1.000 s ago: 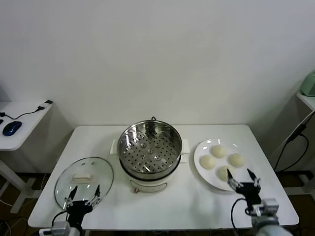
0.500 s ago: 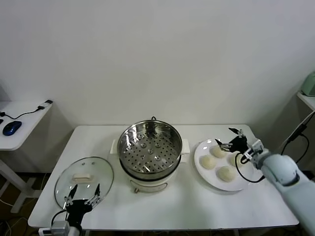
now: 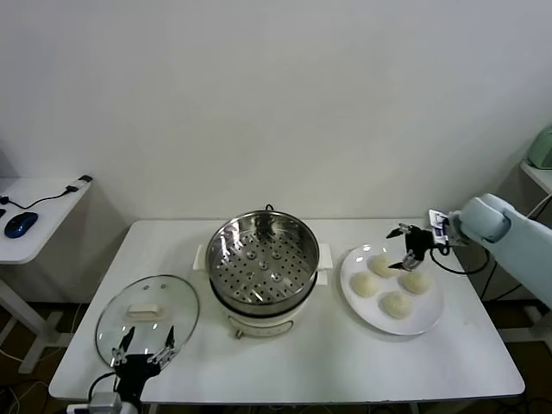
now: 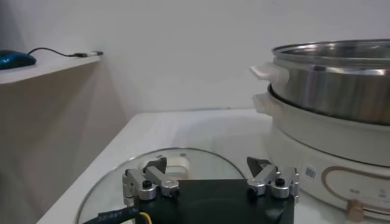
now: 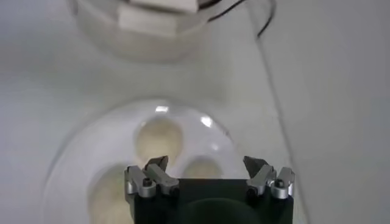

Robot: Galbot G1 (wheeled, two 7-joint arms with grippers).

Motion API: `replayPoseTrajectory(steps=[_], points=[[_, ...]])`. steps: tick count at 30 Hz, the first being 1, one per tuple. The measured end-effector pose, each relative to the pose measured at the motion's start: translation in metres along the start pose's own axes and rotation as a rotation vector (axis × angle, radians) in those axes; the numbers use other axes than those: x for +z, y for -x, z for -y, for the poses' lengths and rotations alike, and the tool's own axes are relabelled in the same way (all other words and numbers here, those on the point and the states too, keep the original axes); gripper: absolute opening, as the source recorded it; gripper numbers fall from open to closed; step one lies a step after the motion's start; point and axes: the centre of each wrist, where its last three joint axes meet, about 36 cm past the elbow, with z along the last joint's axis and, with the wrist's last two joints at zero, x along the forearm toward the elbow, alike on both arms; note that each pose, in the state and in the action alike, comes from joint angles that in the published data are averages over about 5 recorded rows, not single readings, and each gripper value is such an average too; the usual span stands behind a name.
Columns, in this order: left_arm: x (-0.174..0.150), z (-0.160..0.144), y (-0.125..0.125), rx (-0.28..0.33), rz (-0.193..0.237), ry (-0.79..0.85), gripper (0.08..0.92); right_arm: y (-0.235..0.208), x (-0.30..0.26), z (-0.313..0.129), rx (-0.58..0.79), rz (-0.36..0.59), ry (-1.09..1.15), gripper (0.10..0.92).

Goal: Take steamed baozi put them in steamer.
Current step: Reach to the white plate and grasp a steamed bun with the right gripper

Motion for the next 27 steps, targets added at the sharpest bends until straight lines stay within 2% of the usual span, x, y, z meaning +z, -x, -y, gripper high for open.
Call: replayPoseTrajectory(steps=[15,27], points=[[0.006,-0.003,0.002,-0.006,-0.004,0.002,0.823,0.050,-0.016,0.045,-0.098,-0.142,-0.030,0.823],[0.010,-0.002,0.006,-0.002,-0.006,0.005,0.823,0.086,-0.024,0.055,-0.088,-0.166,-0.022,0.823]])
